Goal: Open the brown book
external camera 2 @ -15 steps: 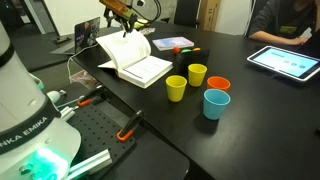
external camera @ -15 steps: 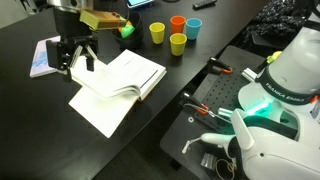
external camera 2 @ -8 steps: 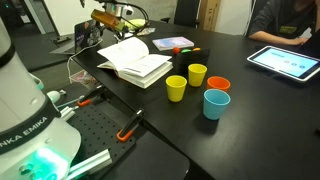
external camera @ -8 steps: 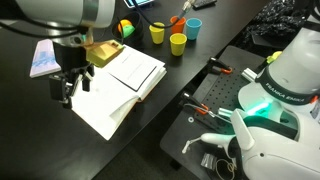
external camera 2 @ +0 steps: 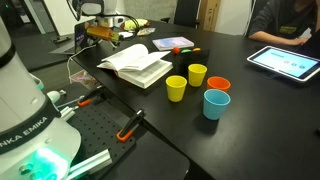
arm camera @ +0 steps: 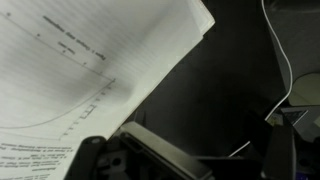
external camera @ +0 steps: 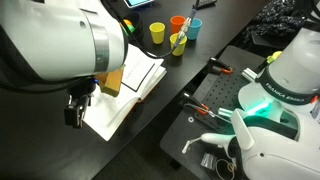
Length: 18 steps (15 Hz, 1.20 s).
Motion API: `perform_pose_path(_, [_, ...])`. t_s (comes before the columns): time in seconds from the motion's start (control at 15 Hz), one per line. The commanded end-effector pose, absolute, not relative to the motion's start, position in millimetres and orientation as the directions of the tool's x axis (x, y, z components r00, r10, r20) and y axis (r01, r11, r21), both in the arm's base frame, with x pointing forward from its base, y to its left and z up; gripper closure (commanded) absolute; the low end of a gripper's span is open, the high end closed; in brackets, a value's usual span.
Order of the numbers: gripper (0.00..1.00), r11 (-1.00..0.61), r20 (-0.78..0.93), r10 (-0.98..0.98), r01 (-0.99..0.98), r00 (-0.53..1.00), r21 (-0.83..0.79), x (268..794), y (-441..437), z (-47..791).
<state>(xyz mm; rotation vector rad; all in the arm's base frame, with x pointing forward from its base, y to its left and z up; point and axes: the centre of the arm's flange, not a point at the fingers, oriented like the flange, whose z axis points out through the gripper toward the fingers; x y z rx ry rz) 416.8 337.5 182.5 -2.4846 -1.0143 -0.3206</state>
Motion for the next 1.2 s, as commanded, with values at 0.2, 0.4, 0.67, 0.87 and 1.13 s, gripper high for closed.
perform_pose_path(0.2, [0.0,-0.669,0.29,0.663,0.72,0.69,-0.183,454.2,284.6,212.6])
perform_pose_path(0.4, [0.0,-0.697,0.184,0.678,0.702,0.712,-0.146,466.3,246.0,227.0])
perform_pose_path(0.67, [0.0,-0.755,-0.023,0.653,0.649,0.757,-0.089,464.4,198.5,233.5])
perform_pose_path(0.87, [0.0,-0.785,-0.108,0.619,0.616,0.778,-0.067,464.3,184.6,238.2])
perform_pose_path(1.13, [0.0,-0.792,-0.111,0.608,0.61,0.786,-0.019,470.1,181.2,245.8])
